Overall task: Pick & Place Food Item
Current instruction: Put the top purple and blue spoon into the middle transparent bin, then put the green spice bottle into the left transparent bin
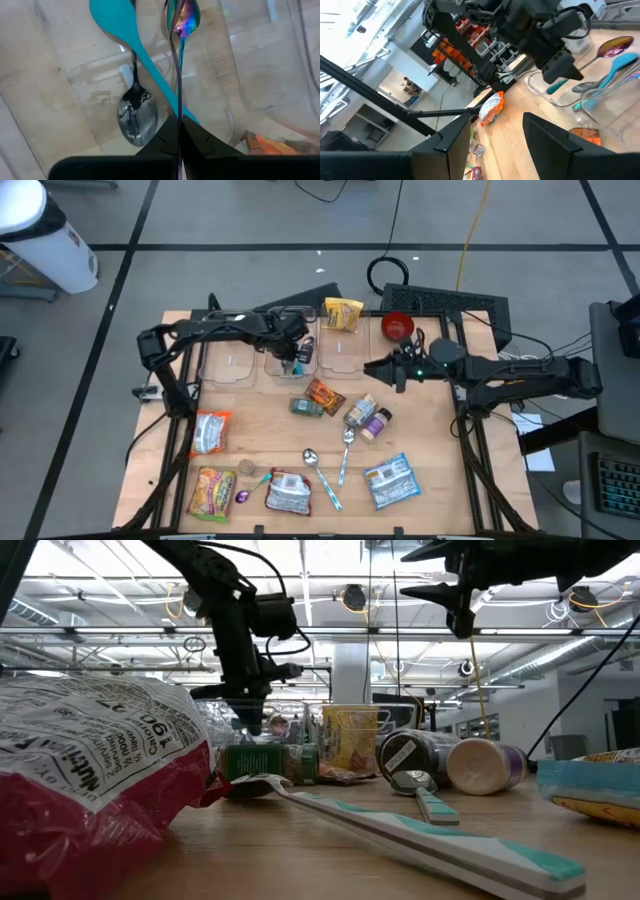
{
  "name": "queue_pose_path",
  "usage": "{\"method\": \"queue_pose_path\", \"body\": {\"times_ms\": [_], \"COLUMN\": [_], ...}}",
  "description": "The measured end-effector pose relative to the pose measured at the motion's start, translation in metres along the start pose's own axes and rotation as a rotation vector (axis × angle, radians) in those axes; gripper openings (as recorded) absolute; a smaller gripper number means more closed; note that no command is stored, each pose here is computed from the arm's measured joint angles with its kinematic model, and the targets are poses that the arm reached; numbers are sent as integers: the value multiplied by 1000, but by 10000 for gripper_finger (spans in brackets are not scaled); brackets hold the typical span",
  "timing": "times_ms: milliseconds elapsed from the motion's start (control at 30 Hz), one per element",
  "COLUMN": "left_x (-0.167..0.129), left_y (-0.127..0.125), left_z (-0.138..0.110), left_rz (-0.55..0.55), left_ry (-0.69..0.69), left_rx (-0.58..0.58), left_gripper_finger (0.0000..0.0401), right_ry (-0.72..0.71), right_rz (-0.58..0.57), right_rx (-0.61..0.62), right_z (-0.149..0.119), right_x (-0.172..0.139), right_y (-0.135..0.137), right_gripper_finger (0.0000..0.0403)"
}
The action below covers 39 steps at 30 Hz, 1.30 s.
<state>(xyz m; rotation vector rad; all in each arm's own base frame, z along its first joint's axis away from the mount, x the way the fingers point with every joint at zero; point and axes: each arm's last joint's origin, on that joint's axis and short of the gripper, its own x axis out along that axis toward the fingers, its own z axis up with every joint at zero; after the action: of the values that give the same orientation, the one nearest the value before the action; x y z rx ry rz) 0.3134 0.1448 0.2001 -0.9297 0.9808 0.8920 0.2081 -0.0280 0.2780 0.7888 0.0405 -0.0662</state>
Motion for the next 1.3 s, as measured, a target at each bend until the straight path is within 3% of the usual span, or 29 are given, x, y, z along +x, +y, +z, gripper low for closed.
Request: {"method": "queue_pose_path", "body": {"times_ms": [133, 533, 633, 767, 900, 1067, 1200, 1300], "left_x": [3, 4, 3, -6, -32, -85, -138, -181], "left_y": [0, 2, 4, 8, 11, 14, 9, 0], "left_z": [1, 11, 15, 23, 27, 22, 6, -11], "left_rz": [2, -63, -119, -277, -398, -488, -588, -683], "left_ry": [4, -12, 26, 84, 77, -58, -251, -477], "left_rx": [-11, -37, -41, 7, 42, 133, 256, 374], "left_gripper_finger": [5, 84, 103, 128, 141, 142, 143, 143], "right_ry": [7, 8, 11, 13, 23, 27, 35, 53], "right_rz": [5, 5, 4, 2, -7, -11, -19, -36], "right_rx": [0, -9, -10, -14, -42, -63, -65, -65], "right_z": [-1, -2, -2, -2, -3, -3, -4, -6], "right_x": [0, 0, 0, 0, 0, 0, 0, 0], "right_y": [1, 1, 1, 1, 0, -1, -1, -3], "right_gripper_finger": [172, 171, 171, 171, 171, 171, 171, 171]}}
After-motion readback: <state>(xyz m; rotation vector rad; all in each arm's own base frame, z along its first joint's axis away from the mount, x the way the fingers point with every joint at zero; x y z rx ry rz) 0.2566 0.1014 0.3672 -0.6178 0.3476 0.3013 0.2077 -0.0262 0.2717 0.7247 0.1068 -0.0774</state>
